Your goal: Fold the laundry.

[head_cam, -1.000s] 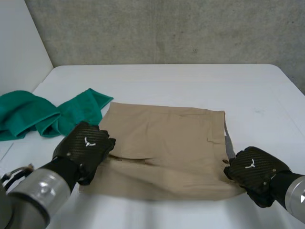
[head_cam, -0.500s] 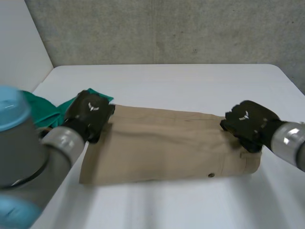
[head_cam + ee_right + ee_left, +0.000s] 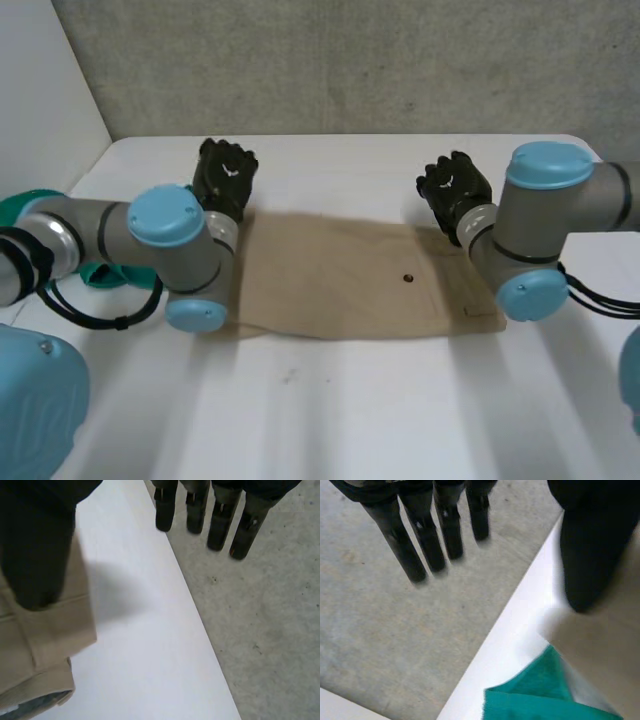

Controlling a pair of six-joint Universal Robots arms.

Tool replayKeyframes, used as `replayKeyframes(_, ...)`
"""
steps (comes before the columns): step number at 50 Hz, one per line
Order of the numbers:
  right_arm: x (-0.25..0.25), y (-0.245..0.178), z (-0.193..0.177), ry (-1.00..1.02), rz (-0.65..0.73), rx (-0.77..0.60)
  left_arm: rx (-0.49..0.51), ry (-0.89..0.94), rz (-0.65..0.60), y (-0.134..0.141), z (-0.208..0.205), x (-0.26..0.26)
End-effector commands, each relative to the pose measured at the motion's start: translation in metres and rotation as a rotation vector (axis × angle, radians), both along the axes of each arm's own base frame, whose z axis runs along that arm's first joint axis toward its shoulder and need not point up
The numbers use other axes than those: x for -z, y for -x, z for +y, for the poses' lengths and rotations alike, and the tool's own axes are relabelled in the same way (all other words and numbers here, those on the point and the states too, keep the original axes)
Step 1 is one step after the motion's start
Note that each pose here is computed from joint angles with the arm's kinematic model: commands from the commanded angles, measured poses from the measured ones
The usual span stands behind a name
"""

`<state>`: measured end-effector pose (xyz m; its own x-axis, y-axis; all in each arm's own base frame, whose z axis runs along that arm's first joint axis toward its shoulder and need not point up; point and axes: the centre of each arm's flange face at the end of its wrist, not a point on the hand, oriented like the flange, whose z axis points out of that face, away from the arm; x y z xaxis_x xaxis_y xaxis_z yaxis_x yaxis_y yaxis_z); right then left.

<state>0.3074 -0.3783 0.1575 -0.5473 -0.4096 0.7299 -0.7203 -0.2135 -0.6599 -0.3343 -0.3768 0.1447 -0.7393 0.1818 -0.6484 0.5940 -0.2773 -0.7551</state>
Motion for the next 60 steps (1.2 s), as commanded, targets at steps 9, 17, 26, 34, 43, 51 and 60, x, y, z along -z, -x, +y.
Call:
replayKeyframes(9,-0.068,0.046,0.068,-0.166,-0.181,0.106,0.045,0.014,0.026,-0.021,0.078,-0.054)
replayKeyframes(17,-0.015,0.080,0.106,-0.429,-0.193,0.103,0.068,-0.079,0.118,-0.042,0.121,-0.056)
replayKeyframes(26,0.010,0.088,0.098,-0.391,-0.259,0.092,0.087,-0.167,0.197,-0.042,0.133,-0.044)
replayKeyframes(34,0.034,0.086,0.087,-0.394,-0.255,0.090,0.084,-0.190,0.191,-0.042,0.133,-0.036)
replayKeyframes(43,0.034,0.092,0.075,-0.354,-0.266,0.113,0.086,-0.191,0.192,-0.042,0.134,-0.036)
replayKeyframes(51,0.022,0.116,0.066,-0.340,-0.261,0.179,0.086,-0.193,0.190,-0.042,0.135,-0.036)
replayKeyframes(60,-0.004,0.198,0.044,-0.246,-0.087,0.358,0.084,-0.215,0.178,-0.045,0.140,-0.040)
